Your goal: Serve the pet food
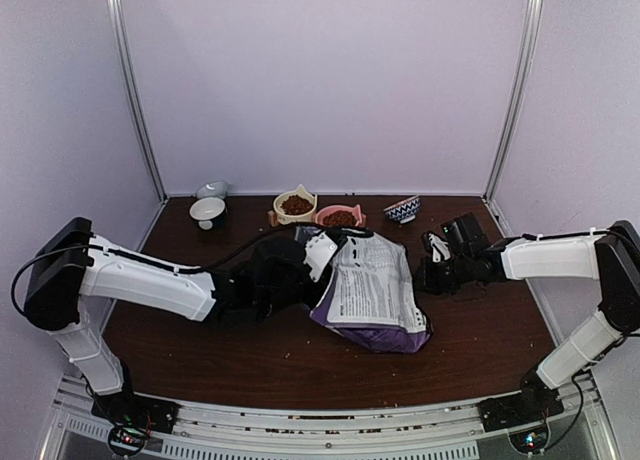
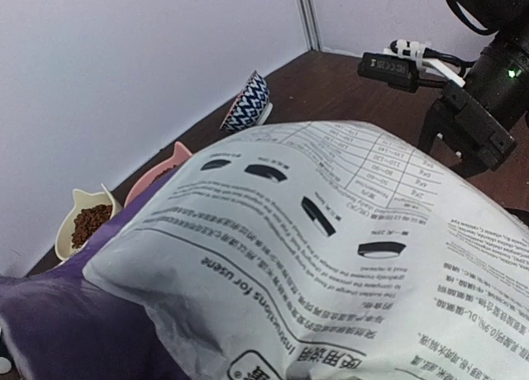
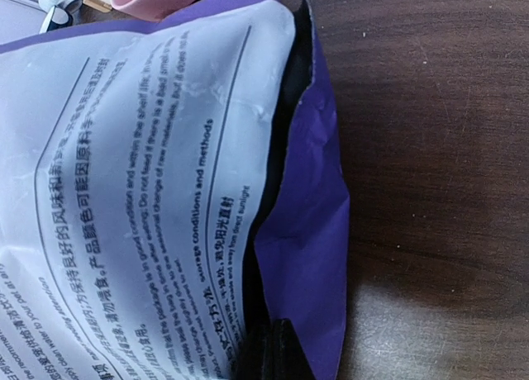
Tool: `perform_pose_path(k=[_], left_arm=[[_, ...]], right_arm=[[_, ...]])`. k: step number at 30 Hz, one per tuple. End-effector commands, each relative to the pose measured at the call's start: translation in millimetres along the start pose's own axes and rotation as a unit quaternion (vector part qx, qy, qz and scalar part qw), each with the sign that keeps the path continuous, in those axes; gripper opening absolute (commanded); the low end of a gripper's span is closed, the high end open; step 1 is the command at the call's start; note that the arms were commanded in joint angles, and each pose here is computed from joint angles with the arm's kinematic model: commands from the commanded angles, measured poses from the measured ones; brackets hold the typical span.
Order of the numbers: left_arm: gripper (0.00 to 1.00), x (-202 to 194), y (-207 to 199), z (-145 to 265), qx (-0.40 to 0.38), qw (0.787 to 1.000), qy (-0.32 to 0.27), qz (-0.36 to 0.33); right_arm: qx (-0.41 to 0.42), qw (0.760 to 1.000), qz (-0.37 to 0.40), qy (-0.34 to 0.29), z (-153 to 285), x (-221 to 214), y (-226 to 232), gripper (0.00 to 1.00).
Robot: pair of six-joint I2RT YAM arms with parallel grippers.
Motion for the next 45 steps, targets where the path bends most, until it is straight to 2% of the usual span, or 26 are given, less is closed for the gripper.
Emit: perform_pose_path(k=[1,4,8,13,25,29,37,42,45], left_arm=[[0.0,23,13,-11,-0.024,0.999,-0.023,0.035],[0.0,8,2,-13,-0.099,0.994,0.033,0.027],[0.0,-4,-18,-15,-0.196,0.978,0.078,0.012],[0.0,-15,-44,-22,-0.309,0.943,0.12,-0.004],[0.0,-11,-74,-15,-0.474,0.874,0.109,0.004],[0.0,-6,-81,-8,-0.525,0.845,0.102,0.014],[0.0,12,-84,8,-0.598,0.796,0.085,0.049],[0.0,15,-82,22,-0.625,0.773,0.09,0.059],[0.0,16,-79,30,-0.631,0.767,0.091,0.066]], right_arm=[[0.03,0.999,0.008,0.024,-1,-2,13,0.0],[0.027,1.0,0.003,0.015,2,1,14,0.0],[0.026,1.0,-0.002,0.009,3,2,16,0.0],[0.026,1.0,-0.009,0.003,4,3,16,0.0],[0.03,0.999,-0.021,-0.005,2,2,16,0.0],[0.026,0.999,-0.023,-0.007,2,1,14,0.0],[0.011,0.999,-0.03,-0.018,3,2,11,0.0],[0.0,0.999,-0.032,-0.031,9,1,8,0.0],[-0.011,0.999,-0.032,-0.035,11,0,4,0.0]])
Point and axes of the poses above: each gripper's point midway between its finger pads, its own z axis back along the fingers, its own y axis along the line the jaws close on, x = y × z, the point moved 8 cm from there along z, back along the fingers, and after that the axes turned 12 degrees about -z, right-handed, at the moved point
